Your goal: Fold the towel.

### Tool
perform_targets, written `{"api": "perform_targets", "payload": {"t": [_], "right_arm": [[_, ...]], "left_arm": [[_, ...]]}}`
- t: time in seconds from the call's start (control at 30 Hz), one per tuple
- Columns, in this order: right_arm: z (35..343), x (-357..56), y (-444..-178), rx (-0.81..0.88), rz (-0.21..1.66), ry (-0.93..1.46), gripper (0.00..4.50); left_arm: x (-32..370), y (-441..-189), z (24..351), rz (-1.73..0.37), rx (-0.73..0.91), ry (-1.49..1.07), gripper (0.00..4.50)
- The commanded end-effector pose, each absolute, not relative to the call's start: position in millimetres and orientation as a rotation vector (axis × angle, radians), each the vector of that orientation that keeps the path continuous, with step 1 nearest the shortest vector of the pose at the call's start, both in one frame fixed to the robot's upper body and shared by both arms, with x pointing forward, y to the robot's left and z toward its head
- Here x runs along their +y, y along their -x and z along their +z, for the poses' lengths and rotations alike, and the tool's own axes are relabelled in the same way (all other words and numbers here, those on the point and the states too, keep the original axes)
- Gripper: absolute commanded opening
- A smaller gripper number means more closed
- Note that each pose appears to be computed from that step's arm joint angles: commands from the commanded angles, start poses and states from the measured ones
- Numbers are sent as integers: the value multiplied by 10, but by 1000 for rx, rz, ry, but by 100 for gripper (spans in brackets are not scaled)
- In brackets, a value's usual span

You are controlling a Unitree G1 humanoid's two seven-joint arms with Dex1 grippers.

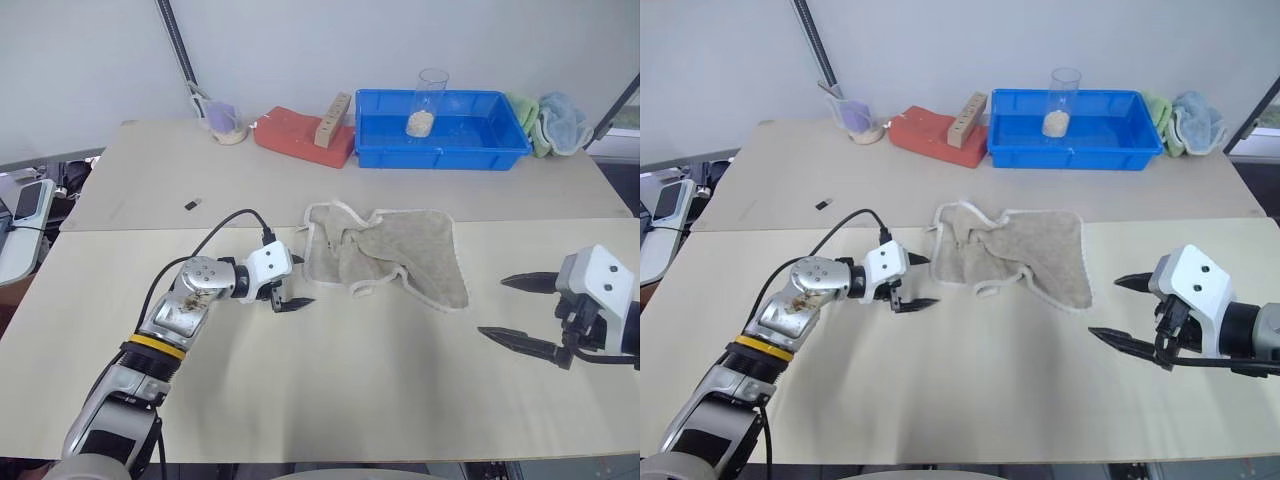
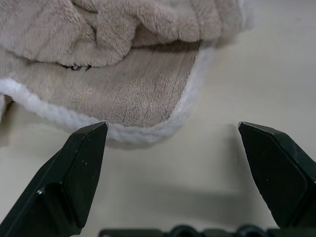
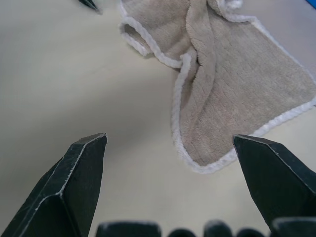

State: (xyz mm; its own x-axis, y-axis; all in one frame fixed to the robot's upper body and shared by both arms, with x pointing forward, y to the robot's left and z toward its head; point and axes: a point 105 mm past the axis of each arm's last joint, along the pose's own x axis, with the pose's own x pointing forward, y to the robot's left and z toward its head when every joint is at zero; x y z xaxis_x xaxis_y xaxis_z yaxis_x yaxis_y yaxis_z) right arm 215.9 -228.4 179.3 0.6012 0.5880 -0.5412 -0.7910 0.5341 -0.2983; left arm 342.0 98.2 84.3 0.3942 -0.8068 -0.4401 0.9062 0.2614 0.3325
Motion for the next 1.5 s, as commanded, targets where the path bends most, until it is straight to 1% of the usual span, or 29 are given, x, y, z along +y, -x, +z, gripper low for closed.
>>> {"api": "perform_targets", "payload": {"t": [0.03, 0.1, 0.2, 0.33, 0.47, 0.6, 0.67, 0.87, 1.07, 1.33, 1.5], "right_arm": [[1903, -2261, -2146, 361, 826, 583, 447], [1905, -2254, -2146, 361, 824, 581, 447], [1905, -2246, -2145, 362, 825, 579, 450], [1911, -2231, -2145, 360, 830, 577, 450], [1934, -2197, -2151, 345, 851, 582, 450], [1952, -2173, -2182, 332, 870, 596, 450], [1898, -2190, -2259, 339, 868, 649, 450], [1592, -2226, -2525, 367, 871, 705, 450], [1203, -2324, -2713, 438, 882, 730, 450], [980, -2336, -2933, 445, 865, 691, 450], [894, -2381, -2989, 466, 862, 714, 304]], "left_arm": [[945, -3509, 868, -1180, 171, -638, 450], [913, -3538, 829, -1189, 182, -648, 450], [844, -3568, 769, -1195, 193, -678, 374], [843, -3601, 686, -1183, 230, -717, 179], [895, -3626, 634, -1162, 259, -738, 2], [922, -3621, 637, -1163, 268, -723, 2], [936, -3582, 696, -1175, 263, -686, 2], [1032, -3434, 811, -1201, 267, -629, 2], [1093, -3387, 824, -1186, 277, -608, 2], [1129, -3362, 820, -1164, 281, -594, 2], [1165, -3336, 828, -1163, 285, -587, 0]]}}
